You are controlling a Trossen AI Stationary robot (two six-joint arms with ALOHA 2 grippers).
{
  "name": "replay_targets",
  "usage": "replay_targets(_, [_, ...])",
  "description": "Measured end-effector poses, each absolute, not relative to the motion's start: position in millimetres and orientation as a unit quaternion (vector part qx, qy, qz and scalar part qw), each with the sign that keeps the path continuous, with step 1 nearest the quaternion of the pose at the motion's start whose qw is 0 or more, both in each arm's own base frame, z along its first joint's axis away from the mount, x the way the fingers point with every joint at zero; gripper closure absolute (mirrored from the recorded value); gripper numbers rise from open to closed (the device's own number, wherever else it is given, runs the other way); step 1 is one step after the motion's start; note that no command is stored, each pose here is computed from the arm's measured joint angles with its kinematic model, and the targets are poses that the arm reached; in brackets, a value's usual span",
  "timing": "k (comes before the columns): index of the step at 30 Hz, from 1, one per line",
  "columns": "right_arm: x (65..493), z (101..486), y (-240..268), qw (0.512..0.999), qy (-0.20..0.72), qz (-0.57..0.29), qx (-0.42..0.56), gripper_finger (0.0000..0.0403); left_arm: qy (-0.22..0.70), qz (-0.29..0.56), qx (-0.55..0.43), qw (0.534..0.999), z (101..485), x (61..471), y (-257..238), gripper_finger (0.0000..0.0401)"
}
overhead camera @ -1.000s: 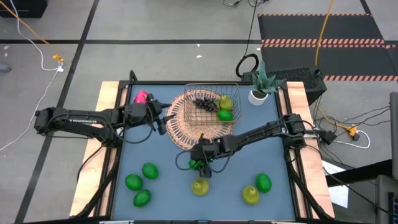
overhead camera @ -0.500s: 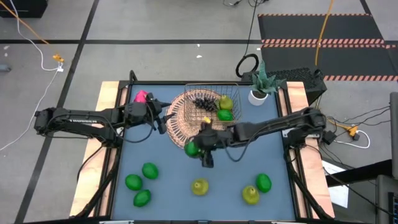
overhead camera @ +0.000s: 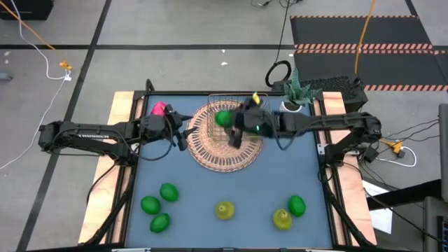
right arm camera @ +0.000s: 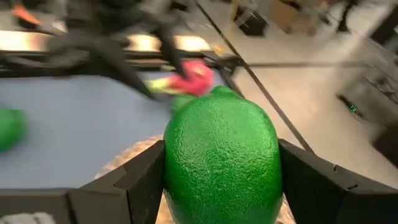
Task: Build produce basket
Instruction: Put the green lime into the wire basket
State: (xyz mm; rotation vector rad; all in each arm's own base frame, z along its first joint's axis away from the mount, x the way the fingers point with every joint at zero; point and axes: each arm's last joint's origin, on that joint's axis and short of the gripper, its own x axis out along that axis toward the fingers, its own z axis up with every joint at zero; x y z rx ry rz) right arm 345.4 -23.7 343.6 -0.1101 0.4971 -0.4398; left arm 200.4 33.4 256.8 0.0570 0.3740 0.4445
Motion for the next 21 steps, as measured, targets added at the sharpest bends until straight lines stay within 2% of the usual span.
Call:
replay_targets(5, [344.7,317.7,-69.1,0.920,0.281,-0.271,-0.017,0.0143,0.185,0.219,0.028,0.958,256.7,200.3,33.4,0.0169])
replay_targets(9, [340.1,282.5,-95.8,0.912,0.323,-0.248,0.050,0.0143,0.187,0.218,0.030,0.957,256.4,200.2,33.3,0.0169])
replay_targets(14, [327.3,242.0,-107.6,0.897,0.356,-0.247,0.091,0.0143,0.197,0.218,0.034,0.955,254.5,199.5,33.3,0.0169])
replay_targets(21, [313.2,211.4,-116.7,0.891,0.358,-0.235,0.151,0.0127,0.195,0.227,0.033,0.954,254.8,199.1,35.9,0.0169])
